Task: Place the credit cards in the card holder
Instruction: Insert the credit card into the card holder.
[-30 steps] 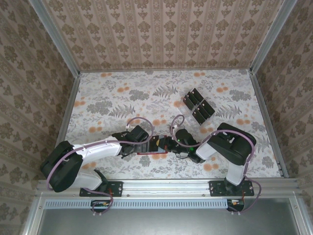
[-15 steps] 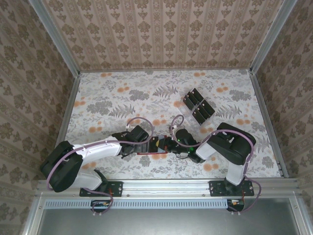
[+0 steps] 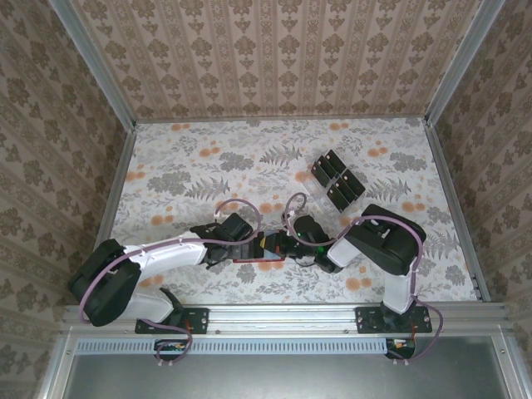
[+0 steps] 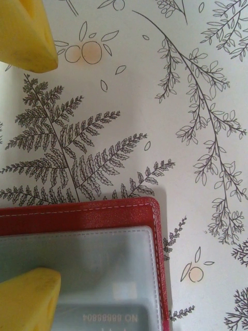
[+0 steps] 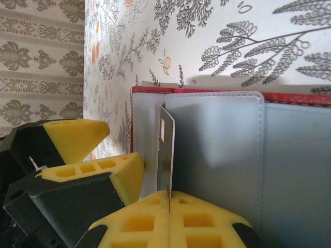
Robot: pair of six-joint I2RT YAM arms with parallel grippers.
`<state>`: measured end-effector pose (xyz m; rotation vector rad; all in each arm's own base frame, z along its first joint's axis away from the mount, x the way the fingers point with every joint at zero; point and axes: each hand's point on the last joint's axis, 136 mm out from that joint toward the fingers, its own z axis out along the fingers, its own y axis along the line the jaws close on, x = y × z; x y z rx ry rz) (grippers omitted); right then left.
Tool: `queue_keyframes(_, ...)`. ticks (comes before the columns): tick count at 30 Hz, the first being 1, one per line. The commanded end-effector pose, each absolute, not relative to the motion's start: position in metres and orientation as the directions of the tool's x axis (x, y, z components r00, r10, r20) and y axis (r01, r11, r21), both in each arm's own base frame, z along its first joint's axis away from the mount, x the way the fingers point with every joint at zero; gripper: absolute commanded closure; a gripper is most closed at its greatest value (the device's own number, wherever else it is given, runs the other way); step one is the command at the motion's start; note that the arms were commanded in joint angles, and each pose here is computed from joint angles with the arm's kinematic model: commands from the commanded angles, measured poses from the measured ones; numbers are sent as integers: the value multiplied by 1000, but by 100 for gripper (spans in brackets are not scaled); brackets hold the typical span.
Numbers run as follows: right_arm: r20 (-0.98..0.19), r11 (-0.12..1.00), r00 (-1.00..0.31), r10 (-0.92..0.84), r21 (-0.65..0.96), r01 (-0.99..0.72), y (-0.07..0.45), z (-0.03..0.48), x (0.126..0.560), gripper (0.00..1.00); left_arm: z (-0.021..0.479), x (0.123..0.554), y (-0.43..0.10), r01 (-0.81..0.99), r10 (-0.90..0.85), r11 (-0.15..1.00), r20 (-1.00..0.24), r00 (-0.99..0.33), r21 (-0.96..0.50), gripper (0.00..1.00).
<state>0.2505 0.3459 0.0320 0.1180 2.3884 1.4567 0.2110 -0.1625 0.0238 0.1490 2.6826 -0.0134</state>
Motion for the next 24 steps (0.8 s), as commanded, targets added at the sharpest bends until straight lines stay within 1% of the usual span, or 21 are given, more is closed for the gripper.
queue_keyframes(1,-205,526,-958,199,848,-72,344,8,243,100,14,200,-149,107,123,992,-399,-909,62,0)
queue_keyframes(5,-190,545,-965,178,836,-64,347,4,243,100,16,203,-151,109,123,992,-406,-906,58,0)
queue_keyframes(9,-192,557,-965,179,828,-61,349,6,247,94,20,208,-152,97,104,995,-410,-906,38,0)
queue_keyframes(11,-201,560,-964,176,826,-70,350,12,249,86,23,212,-150,73,70,997,-411,-909,8,0)
queue_keyframes(14,-219,576,-961,167,813,-85,350,21,251,66,33,220,-148,51,32,998,-434,-900,-31,0)
queue_keyframes(17,-244,594,-957,158,798,-105,348,32,254,52,43,227,-142,31,2,998,-455,-891,-57,0)
queue_keyframes(21,-282,623,-951,125,769,-146,349,49,258,37,52,231,-131,5,-27,998,-468,-883,-68,0)
queue_keyframes(24,-314,651,-944,96,738,-180,347,63,261,33,53,228,-124,-12,-46,997,-470,-882,-74,0)
